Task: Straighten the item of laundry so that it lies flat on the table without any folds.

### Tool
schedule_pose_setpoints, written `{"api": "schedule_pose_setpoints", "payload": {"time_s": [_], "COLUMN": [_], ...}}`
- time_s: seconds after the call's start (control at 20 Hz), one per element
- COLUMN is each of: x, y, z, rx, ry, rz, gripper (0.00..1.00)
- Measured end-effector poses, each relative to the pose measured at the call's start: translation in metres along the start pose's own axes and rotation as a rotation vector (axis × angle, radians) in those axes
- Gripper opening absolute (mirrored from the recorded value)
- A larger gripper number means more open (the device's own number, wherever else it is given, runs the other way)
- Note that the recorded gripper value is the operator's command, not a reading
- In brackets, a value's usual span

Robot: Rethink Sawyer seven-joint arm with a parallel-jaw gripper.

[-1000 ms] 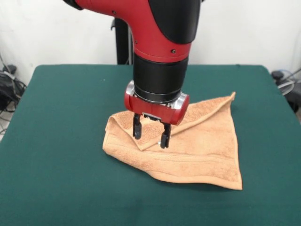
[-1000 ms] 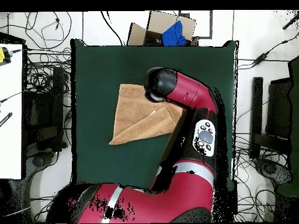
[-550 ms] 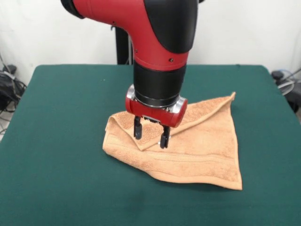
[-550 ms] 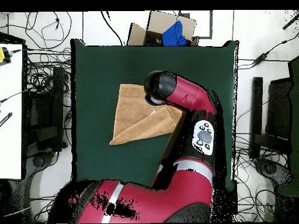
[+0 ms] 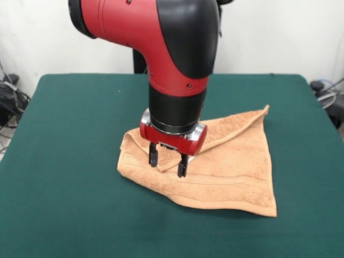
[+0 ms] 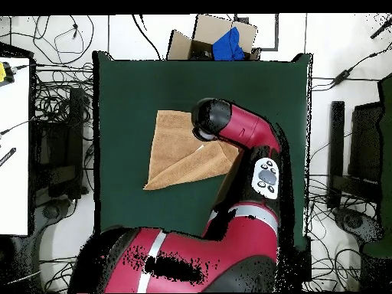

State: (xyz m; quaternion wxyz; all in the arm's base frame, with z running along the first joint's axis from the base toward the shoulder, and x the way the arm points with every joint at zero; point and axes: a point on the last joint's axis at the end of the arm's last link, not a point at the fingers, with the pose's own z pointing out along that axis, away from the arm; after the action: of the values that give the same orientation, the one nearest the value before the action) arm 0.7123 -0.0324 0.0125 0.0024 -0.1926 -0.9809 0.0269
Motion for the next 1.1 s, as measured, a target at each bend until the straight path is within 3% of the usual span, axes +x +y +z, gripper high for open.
{"api": "schedule_pose_setpoints", "payload": {"time_s": [1.1], "x": [0.033], "y": [-0.018], "z": [0.028], "rx": [0.016], "ry": [0.083], "rz": [0.024], "gripper": [1.0]}}
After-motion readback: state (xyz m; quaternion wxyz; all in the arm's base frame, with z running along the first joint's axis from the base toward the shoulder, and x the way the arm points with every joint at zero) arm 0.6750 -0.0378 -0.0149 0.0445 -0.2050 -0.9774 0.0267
